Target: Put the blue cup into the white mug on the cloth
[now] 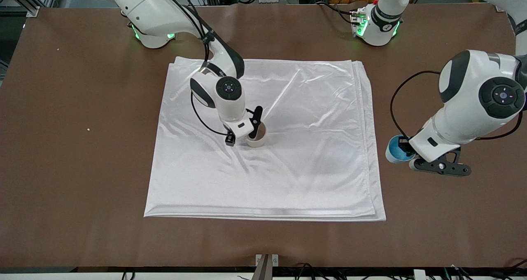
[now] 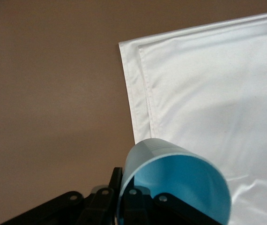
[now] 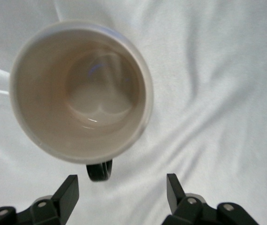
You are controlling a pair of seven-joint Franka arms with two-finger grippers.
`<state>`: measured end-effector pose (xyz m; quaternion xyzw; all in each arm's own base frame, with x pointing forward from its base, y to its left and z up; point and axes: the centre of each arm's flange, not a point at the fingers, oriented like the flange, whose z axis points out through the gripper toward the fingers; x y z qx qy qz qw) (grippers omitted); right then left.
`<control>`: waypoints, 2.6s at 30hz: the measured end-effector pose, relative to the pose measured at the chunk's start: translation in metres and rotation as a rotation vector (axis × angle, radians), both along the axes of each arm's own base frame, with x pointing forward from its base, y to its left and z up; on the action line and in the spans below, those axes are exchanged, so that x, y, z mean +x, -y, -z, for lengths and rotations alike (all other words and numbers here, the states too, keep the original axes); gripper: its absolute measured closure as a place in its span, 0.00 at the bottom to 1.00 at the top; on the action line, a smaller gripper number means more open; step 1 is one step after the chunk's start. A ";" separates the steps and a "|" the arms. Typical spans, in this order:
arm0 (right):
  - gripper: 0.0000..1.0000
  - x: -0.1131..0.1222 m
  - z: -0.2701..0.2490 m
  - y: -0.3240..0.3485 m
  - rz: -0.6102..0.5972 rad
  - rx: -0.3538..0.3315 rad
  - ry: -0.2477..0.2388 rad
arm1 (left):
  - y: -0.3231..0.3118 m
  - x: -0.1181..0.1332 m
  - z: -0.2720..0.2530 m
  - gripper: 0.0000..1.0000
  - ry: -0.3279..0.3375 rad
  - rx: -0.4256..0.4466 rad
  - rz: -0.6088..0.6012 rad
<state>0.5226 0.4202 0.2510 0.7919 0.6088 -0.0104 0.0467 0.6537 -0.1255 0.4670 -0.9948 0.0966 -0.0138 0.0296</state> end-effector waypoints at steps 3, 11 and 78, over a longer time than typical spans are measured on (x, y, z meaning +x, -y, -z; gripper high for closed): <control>0.05 0.001 -0.037 0.001 0.035 -0.008 0.024 | 0.006 -0.006 -0.015 0.95 -0.009 -0.028 -0.007; 0.00 -0.001 -0.145 0.026 0.106 -0.032 0.090 | 0.028 -0.034 -0.061 0.95 -0.020 -0.051 0.010; 0.00 0.016 -0.327 0.321 1.061 -0.044 0.054 | 0.391 -0.145 0.145 0.95 -0.013 -0.196 -0.097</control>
